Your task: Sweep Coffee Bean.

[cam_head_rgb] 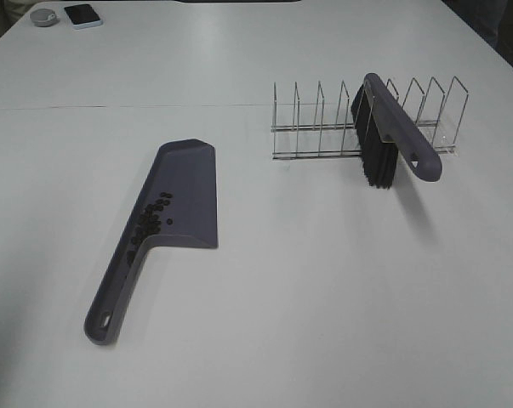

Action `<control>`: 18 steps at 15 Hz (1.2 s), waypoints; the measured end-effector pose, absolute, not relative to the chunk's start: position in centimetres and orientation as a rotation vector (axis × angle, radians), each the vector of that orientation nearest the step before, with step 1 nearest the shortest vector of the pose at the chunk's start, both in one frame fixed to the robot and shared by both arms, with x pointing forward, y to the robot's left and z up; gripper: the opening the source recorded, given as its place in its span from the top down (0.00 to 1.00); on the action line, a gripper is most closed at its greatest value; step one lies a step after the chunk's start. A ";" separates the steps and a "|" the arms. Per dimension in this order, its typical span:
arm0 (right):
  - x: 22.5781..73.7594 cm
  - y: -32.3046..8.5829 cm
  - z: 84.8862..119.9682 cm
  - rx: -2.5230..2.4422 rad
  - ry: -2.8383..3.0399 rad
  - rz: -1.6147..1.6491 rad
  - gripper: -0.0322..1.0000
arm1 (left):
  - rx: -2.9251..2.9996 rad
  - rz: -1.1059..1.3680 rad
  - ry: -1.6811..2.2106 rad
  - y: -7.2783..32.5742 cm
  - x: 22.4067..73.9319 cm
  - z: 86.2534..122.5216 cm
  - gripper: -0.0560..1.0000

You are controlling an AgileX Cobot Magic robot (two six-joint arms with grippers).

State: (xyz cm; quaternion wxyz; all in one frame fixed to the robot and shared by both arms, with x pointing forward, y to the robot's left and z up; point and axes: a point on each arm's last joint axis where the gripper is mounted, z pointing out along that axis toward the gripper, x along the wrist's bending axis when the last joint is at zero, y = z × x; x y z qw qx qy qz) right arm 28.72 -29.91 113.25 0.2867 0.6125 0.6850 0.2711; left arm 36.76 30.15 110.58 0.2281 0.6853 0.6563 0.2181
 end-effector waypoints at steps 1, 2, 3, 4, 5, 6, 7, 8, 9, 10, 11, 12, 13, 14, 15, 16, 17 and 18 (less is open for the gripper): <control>27.5 -30.1 112.4 1.621 1.810 0.746 0.39 | 1.864 0.633 1.784 30.1 34.2 109.5 0.39; 26.6 -30.2 111.8 1.609 1.795 0.764 0.39 | 1.844 0.653 1.772 30.0 32.7 108.7 0.39; 25.6 -30.3 111.0 1.595 1.777 0.784 0.39 | 1.808 0.682 1.755 30.0 31.2 108.1 0.39; 24.9 -30.5 110.2 1.584 1.763 0.798 0.39 | 1.779 0.710 1.735 29.9 30.0 107.6 0.39; 24.1 -30.6 109.4 1.572 1.747 0.812 0.39 | 1.759 0.735 1.719 29.9 29.0 107.1 0.39; 23.6 -30.7 108.5 1.564 1.736 0.817 0.39 | 1.739 0.759 1.713 30.0 28.0 106.4 0.39; 23.1 -30.9 107.6 1.553 1.720 0.819 0.39 | 1.718 0.776 1.713 30.0 27.1 105.8 0.39; 22.8 -30.9 107.1 1.547 1.711 0.821 0.39 | 1.706 0.787 1.705 30.0 26.7 105.7 0.39; 22.3 -31.0 106.2 1.535 1.694 0.833 0.39 | 1.681 0.825 1.679 30.0 26.0 105.7 0.39; 22.3 -31.0 105.1 1.540 1.699 0.827 0.39 | 1.656 0.863 1.653 30.1 25.4 105.8 0.39; 22.5 -31.0 104.3 1.558 1.712 0.811 0.39 | 1.637 0.888 1.634 30.1 24.9 105.8 0.39; 22.7 -31.0 103.9 1.573 1.715 0.806 0.39 | 1.624 0.907 1.614 30.1 24.5 105.8 0.39; 22.9 -31.0 103.9 1.571 1.695 0.828 0.39 | 1.614 0.911 1.596 30.1 24.2 105.7 0.39; 23.1 -31.0 103.9 1.578 1.667 0.849 0.39 | 1.599 0.909 1.584 30.1 24.0 105.7 0.39; 23.3 -31.0 103.8 1.589 1.646 0.857 0.39 | 1.581 0.900 1.592 30.1 23.9 105.6 0.39; 23.4 -31.1 103.8 1.593 1.631 0.859 0.39 | 1.565 0.906 1.614 30.3 24.0 105.6 0.39; 23.4 -31.1 103.8 1.596 1.622 0.864 0.39 | 1.552 0.906 1.627 30.4 24.0 105.6 0.39; 23.6 -31.0 103.7 1.591 1.621 0.869 0.39 | 1.545 0.905 1.633 30.4 24.0 105.6 0.39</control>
